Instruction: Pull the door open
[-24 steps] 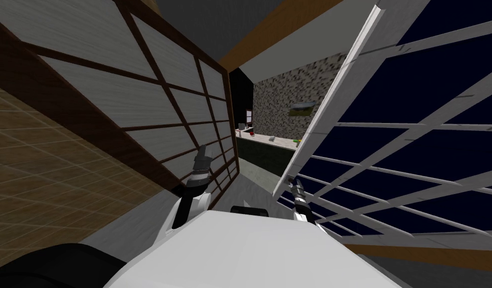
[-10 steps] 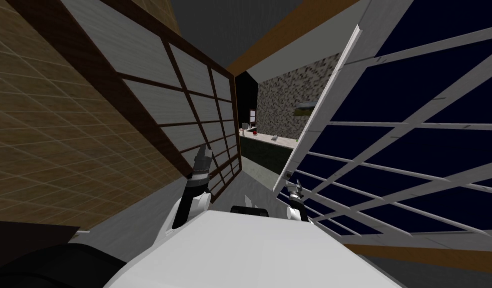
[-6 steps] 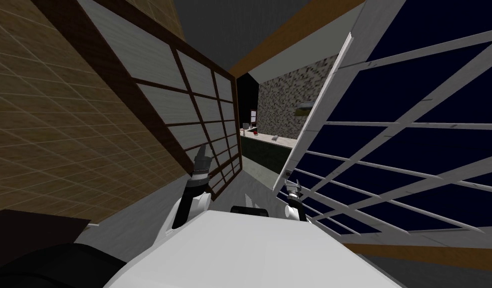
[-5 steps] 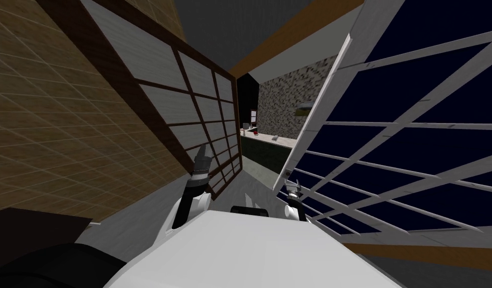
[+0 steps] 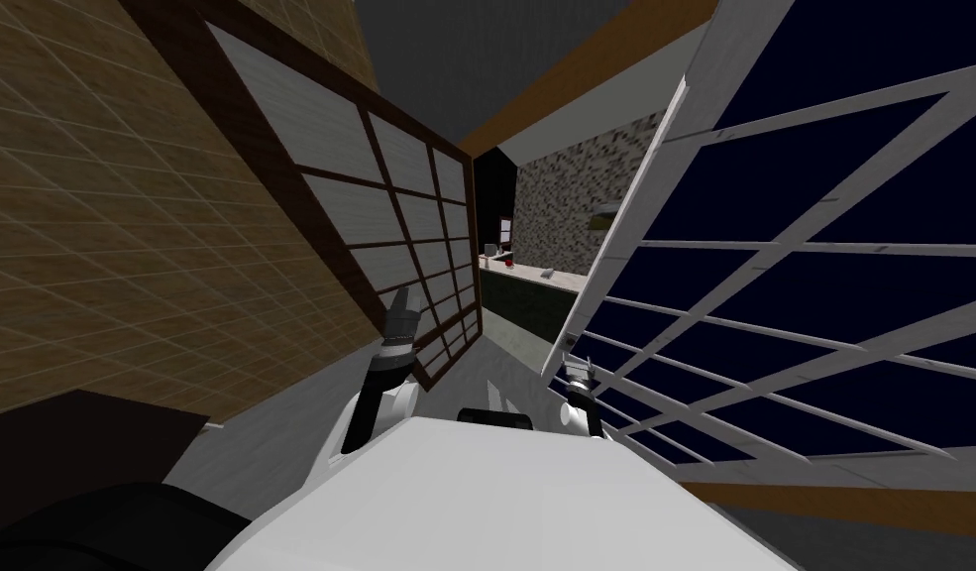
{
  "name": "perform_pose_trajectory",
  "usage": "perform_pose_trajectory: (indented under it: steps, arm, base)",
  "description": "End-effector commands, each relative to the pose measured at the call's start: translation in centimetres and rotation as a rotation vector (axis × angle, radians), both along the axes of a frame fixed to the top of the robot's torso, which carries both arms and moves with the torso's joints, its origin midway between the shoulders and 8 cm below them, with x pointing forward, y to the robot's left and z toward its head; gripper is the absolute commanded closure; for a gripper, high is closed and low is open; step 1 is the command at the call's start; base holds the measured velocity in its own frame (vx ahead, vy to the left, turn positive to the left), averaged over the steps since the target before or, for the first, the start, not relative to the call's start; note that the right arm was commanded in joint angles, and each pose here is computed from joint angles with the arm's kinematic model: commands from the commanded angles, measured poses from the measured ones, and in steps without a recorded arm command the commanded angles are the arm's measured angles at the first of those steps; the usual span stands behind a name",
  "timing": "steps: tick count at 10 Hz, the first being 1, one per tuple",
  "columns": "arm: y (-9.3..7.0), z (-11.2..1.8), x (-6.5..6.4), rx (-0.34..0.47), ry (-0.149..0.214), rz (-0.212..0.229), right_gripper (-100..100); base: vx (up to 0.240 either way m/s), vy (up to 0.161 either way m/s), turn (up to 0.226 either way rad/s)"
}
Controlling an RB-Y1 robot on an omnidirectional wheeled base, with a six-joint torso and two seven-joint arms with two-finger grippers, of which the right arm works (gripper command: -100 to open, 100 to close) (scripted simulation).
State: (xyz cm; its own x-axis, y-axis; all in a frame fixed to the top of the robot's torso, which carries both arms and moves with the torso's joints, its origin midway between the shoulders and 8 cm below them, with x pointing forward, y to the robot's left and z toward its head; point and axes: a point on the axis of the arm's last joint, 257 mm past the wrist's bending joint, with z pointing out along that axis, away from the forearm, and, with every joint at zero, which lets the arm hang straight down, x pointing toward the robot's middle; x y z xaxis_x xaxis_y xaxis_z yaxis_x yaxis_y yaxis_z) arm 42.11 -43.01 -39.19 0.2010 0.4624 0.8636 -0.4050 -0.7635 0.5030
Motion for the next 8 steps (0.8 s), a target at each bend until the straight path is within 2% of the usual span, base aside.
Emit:
perform_pose_trajectory:
  steps: [1,4,5,7,8]
  arm:
    - [0.28,-0.08,0.15,0.065,-0.029,-0.006,-100]
    - [0.71,-0.20,0.41,0.166,-0.075,-0.016,-100]
    - [0.71,-0.20,0.41,0.170,-0.077,-0.016,-100]
    - [1.11,-0.32,0.64,0.257,-0.116,-0.025,-100]
    - [1.11,-0.32,0.64,0.265,-0.121,-0.025,-100]
  base:
    - [-0.053,-0.011,0.052]
    - [-0.063,-0.008,0.039]
    - [-0.040,-0.001,0.023]
    - [-0.052,-0.006,0.049]
    - [-0.048,-0.006,0.024]
